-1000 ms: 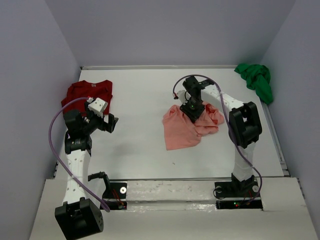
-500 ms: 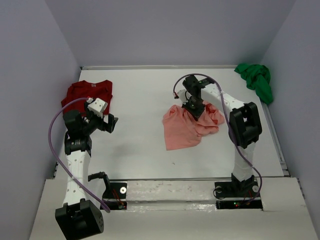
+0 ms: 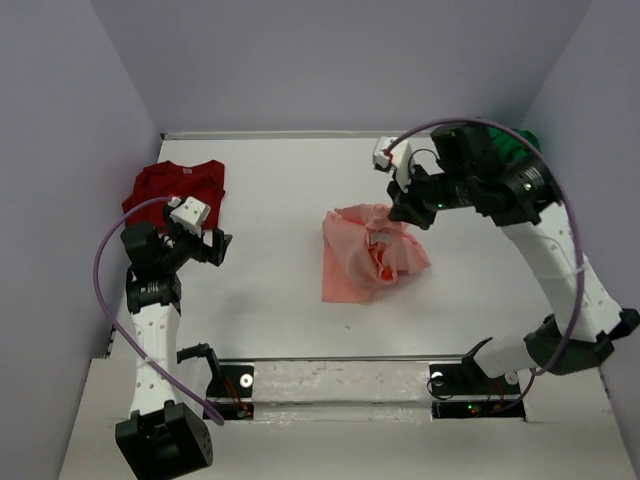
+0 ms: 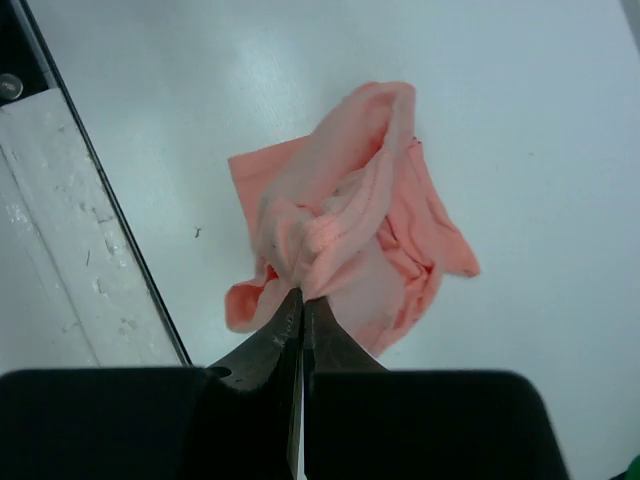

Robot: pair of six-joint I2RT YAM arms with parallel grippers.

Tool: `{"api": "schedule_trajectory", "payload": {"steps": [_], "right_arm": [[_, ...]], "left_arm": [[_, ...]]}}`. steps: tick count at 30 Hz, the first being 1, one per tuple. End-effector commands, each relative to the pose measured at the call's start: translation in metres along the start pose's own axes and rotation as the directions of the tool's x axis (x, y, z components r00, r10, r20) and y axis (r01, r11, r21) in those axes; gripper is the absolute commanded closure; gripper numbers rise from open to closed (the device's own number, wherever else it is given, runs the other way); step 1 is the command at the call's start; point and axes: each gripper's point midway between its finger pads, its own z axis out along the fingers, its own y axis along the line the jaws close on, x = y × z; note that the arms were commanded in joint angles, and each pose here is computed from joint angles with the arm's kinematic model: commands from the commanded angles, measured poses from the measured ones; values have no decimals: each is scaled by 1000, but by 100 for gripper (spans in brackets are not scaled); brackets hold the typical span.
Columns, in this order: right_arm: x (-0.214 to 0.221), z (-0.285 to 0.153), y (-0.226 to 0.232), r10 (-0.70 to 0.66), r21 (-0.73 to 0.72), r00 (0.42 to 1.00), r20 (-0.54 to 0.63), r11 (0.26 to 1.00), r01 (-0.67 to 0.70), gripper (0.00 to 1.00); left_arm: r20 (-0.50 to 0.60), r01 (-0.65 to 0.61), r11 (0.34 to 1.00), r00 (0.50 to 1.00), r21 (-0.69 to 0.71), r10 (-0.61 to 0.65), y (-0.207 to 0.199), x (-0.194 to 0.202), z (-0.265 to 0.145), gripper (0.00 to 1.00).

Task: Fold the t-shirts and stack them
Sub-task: Flatten the tshirt out

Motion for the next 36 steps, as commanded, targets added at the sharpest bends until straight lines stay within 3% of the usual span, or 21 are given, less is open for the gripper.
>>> {"api": "schedule_trajectory", "payload": {"steps": [1, 4, 8, 10, 17, 22, 25, 27, 29, 34, 36], "right_arm": [[27, -40, -13, 13, 178, 1000, -13, 984, -11, 100], [51, -59, -39, 52, 372, 998, -30, 928, -37, 100], [123, -84, -101, 218, 710, 964, -150, 703, -49, 100], [142, -98, -114, 261, 792, 952, -159, 610, -35, 100], [215, -80, -129, 400, 863, 886, -236, 506, 2, 100], [265, -86, -170, 535, 945, 815, -224, 325, 46, 100], [292, -85, -182, 600, 956, 766, -230, 287, 62, 100], [315, -73, -185, 644, 953, 720, -259, 294, 80, 100], [328, -57, -185, 666, 947, 698, -264, 315, 58, 100], [330, -25, -183, 672, 930, 712, -205, 360, -72, 100], [331, -15, -180, 670, 915, 715, -200, 389, -109, 100]], "left_arm": [[73, -41, 999, 997, 1, 41, 1, -22, -7, 1], [81, -33, 999, 996, 6, 32, 1, -25, -8, 1], [85, -25, 1000, 996, 9, 25, 1, -26, -8, 1], [89, -27, 1000, 996, 12, 26, 1, -27, -8, 1], [103, -19, 998, 995, 68, 12, -8, -30, -6, 1], [81, -17, 992, 997, 125, 7, -21, -30, 7, 1], [49, -52, 987, 998, 149, 45, -29, -28, 19, 1], [-36, -57, 977, 997, 205, 66, -44, -16, 36, 2], [-52, -83, 959, 994, 272, 101, -62, -23, 47, 4], [-134, -66, 902, 982, 426, 135, -102, -16, 79, 5], [-176, -66, 885, 971, 461, 164, -116, -14, 98, 12]]}}
